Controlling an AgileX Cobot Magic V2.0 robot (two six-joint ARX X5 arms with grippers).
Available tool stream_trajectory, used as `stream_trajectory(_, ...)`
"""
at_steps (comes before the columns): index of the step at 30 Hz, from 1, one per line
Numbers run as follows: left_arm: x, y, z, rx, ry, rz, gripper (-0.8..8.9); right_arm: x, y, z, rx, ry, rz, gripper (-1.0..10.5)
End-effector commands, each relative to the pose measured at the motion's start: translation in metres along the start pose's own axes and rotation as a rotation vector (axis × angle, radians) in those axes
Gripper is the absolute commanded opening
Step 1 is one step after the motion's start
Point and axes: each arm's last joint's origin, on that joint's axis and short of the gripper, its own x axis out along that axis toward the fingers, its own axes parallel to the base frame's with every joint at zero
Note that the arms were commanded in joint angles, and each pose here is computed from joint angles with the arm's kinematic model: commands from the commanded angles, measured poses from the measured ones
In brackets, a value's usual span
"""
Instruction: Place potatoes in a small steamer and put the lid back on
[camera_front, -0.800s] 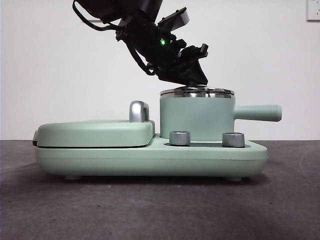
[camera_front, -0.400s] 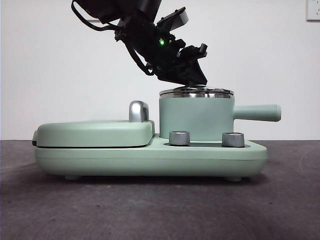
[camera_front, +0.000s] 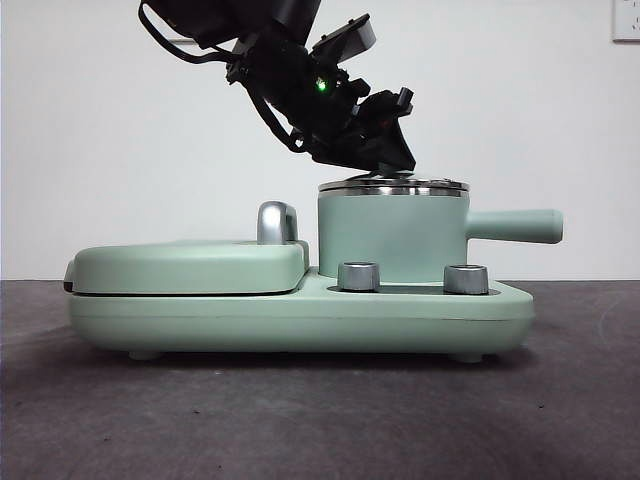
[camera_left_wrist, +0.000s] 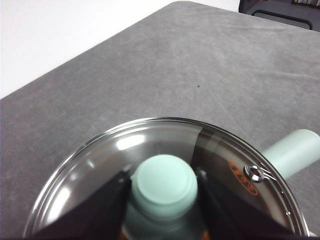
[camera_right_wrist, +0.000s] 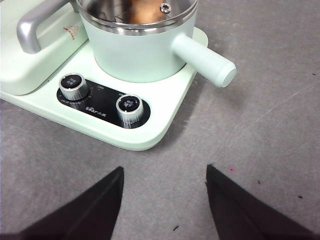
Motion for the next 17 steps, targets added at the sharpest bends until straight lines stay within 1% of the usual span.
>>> stream_trajectory(1, 0.001, -0.002, -0.001, -0.015, 0.015, -0.009, 3.47, 0.000, 0.001, 0.002, 0.004, -0.010, 0.005, 2.5)
stream_trajectory(5, -0.012, -0.002, 0.010, -0.012, -0.001, -0.004, 3.52, 0.000, 0.001, 0.002, 0.004, -0.010, 0.005, 2.5)
stream_trajectory(8, -0.032, -0.001, 0.025, -0.017, -0.007, 0.005, 3.50, 0.000, 0.001, 0.002, 0.005, -0.010, 0.006, 2.5)
stream_trajectory(10, -0.052, 0.000, 0.035, -0.048, 0.005, 0.013, 3.44, 0.000, 0.001, 0.002, 0.004, -0.011, 0.007, 2.5)
stream_trajectory(14, -0.092, 0.002, 0.049, -0.146, 0.054, 0.017, 3.43, 0.000, 0.001, 0.002, 0.004, -0.011, 0.013, 2.6)
stream_trajectory(17, -0.122, 0.004, 0.055, -0.192, 0.091, -0.004, 3.42, 0.000, 0.002, 0.004, 0.002, -0.024, 0.044, 2.8)
